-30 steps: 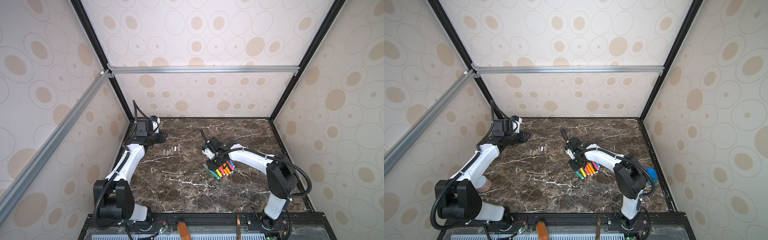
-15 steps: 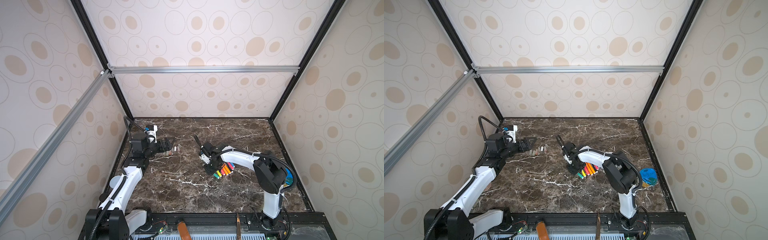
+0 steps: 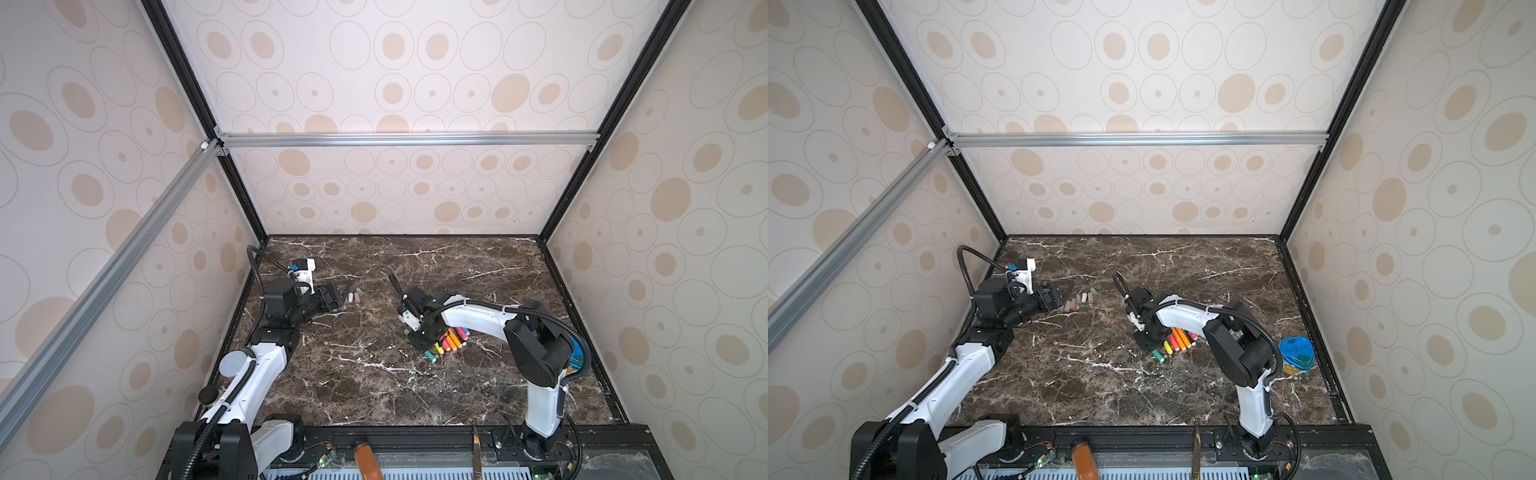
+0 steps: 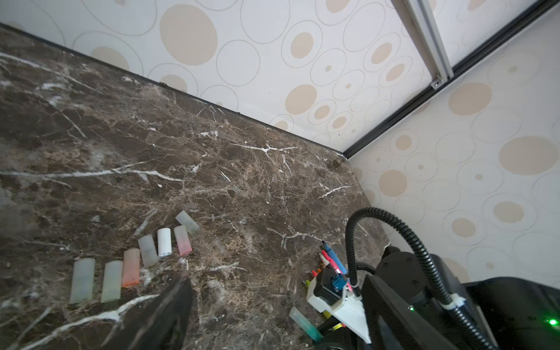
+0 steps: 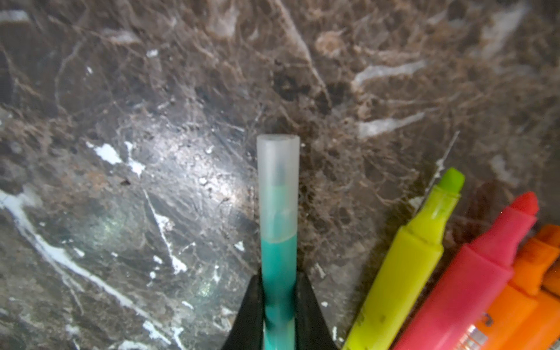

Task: Remove pen caps from pens
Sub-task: Pick up the pen from the center of the table.

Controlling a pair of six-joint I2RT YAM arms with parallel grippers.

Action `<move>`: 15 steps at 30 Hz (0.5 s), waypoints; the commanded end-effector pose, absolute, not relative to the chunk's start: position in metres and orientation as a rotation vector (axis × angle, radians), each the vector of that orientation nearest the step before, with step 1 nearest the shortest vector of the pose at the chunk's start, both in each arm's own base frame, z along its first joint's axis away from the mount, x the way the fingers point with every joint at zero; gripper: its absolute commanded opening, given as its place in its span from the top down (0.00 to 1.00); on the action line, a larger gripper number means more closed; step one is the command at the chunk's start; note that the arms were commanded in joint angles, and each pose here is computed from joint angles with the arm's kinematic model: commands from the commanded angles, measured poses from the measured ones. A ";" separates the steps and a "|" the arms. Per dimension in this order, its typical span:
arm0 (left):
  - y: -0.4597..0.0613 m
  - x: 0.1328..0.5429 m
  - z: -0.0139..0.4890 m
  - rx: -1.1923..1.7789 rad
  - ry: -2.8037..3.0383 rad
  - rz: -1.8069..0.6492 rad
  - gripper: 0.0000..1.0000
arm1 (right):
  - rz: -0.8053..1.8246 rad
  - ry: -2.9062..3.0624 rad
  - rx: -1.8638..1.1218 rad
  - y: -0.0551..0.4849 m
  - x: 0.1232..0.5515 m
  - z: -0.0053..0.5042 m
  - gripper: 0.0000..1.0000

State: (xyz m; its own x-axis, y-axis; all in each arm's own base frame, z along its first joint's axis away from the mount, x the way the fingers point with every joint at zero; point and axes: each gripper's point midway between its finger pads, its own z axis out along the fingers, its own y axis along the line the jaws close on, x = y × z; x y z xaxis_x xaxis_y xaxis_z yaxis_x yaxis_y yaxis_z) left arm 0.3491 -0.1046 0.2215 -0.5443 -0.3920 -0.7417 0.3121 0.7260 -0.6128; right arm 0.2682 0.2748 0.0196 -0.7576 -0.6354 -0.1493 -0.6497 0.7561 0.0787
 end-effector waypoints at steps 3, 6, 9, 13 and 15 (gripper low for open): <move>-0.129 0.340 0.209 -0.031 1.949 -1.037 0.36 | 0.362 2.751 -1.052 0.291 0.262 0.054 1.00; -0.153 0.332 0.197 0.011 1.990 -1.067 0.38 | 0.470 2.682 -1.031 0.305 0.265 0.081 1.00; -0.175 0.326 0.189 0.060 2.029 -1.090 0.38 | 0.548 2.610 -1.012 0.316 0.268 0.108 1.00; -0.192 0.324 0.187 0.093 2.035 -1.150 0.39 | 0.584 2.531 -0.990 0.321 0.273 0.135 1.00; -0.203 0.324 0.186 0.121 2.046 -1.183 0.39 | 0.598 2.495 -0.977 0.323 0.275 0.146 1.00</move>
State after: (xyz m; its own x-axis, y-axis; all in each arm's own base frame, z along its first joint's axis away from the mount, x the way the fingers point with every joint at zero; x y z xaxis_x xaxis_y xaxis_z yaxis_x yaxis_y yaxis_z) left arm 0.3165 -0.1901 0.1655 -0.7308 -0.2685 -0.6276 0.3746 0.6110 -0.6974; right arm 0.2742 0.3148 0.1244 -0.6970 -0.5603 -0.4475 -0.6943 0.6834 0.2256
